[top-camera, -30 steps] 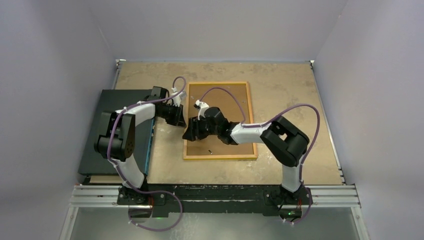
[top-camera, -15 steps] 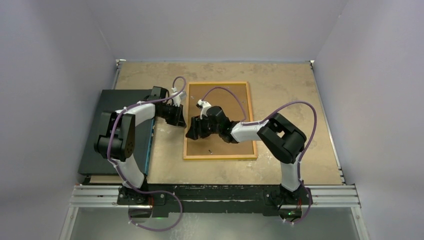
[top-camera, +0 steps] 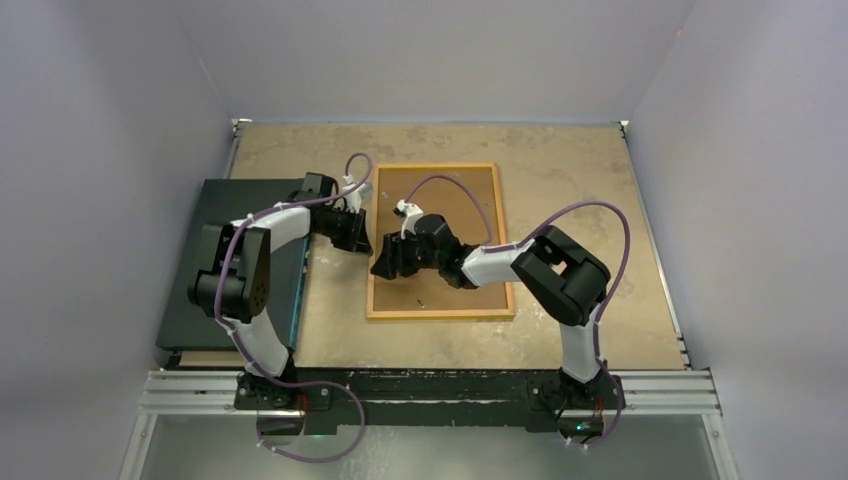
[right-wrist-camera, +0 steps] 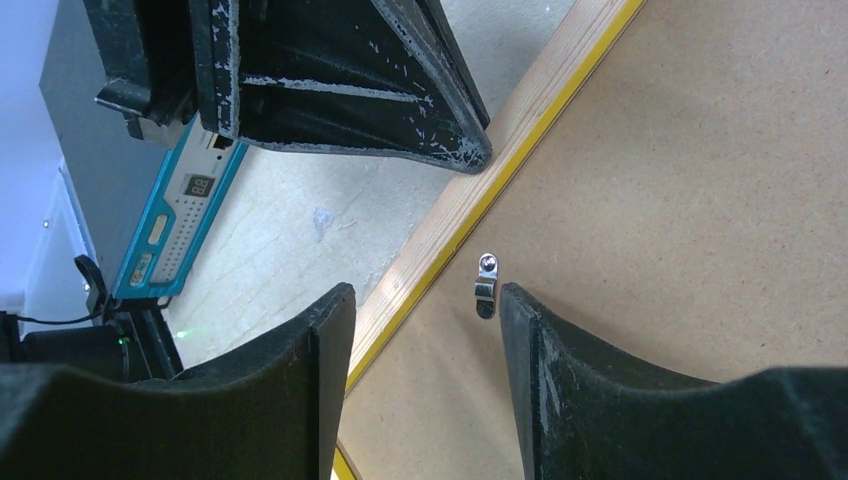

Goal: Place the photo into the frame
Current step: Install the photo frame at the center of the board.

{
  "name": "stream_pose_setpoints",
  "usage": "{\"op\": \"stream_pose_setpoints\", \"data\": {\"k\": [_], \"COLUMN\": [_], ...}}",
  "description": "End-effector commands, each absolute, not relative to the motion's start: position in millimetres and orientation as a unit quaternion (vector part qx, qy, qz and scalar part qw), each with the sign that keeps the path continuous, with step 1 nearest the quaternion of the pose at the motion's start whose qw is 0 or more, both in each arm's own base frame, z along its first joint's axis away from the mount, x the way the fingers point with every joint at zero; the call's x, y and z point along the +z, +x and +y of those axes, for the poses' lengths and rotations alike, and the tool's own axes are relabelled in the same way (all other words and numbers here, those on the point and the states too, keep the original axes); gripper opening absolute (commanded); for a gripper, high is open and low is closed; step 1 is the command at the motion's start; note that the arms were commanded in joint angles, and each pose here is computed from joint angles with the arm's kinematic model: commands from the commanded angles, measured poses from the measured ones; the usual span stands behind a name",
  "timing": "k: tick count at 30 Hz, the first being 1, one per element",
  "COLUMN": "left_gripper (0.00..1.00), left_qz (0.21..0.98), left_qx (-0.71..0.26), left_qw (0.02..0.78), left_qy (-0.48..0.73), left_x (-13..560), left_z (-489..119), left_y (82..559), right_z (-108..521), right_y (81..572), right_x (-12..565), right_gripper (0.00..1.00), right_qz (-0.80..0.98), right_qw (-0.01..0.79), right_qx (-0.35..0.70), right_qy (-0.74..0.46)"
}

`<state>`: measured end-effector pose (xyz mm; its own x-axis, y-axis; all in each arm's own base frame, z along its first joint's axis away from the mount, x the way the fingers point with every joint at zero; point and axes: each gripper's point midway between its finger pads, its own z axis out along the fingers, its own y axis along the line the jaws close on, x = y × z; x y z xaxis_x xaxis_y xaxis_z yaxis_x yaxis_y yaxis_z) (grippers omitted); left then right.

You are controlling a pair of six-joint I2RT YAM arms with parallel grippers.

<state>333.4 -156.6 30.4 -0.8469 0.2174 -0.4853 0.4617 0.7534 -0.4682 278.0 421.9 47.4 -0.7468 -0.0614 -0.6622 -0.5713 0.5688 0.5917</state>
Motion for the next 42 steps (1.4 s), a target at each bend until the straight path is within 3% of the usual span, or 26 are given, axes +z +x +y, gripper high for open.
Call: {"op": "stream_pose_setpoints", "data": {"k": [1,42], "left_gripper": [0.00,0.00], "left_qz": [0.927,0.924], "left_qx": [-0.259,-0.268], "left_qw": [0.195,0.194], "left_qy": [0.188,0.192], "left_x": [9.5,13.1], "left_z": [-145.2,-147.5], "left_y": [332.7,329.9], "right_z": [423.5,427.9], "right_y": [266.6,276.8], "right_x": [42.4,23.2], "right_gripper": [0.57,0.51], "right_qz": [0.830,0.851], "right_qw": [0.286,0.293], "right_qx": [0.438,0.405], "right_qy": [-0.192,-0.160]}}
